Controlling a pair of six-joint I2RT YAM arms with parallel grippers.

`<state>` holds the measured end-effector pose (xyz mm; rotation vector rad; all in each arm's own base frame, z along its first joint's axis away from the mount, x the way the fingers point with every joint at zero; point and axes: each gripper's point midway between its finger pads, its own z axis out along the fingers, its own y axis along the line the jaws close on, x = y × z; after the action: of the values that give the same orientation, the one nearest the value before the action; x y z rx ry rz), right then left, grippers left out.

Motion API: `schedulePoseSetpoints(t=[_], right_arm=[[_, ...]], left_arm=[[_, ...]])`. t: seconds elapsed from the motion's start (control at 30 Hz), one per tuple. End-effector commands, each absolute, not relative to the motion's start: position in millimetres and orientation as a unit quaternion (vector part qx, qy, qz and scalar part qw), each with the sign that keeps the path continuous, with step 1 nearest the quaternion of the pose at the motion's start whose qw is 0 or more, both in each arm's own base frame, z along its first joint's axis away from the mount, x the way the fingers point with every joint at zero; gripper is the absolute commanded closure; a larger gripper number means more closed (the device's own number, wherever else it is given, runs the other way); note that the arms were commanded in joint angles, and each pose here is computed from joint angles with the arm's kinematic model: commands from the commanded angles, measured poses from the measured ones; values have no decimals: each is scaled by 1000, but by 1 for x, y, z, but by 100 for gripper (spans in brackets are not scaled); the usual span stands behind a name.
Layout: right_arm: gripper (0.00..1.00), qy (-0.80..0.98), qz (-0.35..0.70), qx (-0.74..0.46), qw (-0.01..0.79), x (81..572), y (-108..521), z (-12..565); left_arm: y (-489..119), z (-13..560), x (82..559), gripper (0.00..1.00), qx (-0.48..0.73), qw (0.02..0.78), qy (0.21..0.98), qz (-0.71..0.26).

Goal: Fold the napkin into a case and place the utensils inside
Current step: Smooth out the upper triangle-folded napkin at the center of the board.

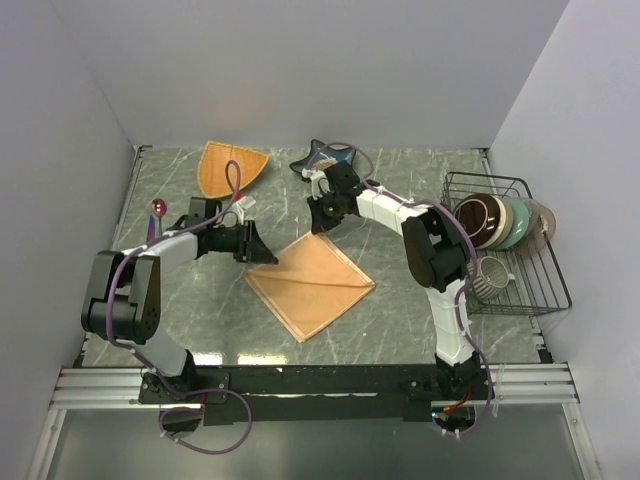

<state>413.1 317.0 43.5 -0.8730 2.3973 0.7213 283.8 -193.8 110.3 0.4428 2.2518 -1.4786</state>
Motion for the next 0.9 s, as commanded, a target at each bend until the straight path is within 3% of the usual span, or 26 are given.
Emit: schedulePoseSetpoints(t=[0.0, 0.67, 0.87], right_arm=[[100, 872, 241, -331, 268, 421, 313, 49], [100, 872, 250, -327, 263, 417, 313, 46], [100, 871, 253, -326, 268, 418, 314, 52]], left_arm=[[-216, 110, 275, 68, 186, 190, 789, -554], [-210, 8, 266, 80, 64, 54, 843, -531], [-216, 38, 262, 78, 97, 66, 809, -576]])
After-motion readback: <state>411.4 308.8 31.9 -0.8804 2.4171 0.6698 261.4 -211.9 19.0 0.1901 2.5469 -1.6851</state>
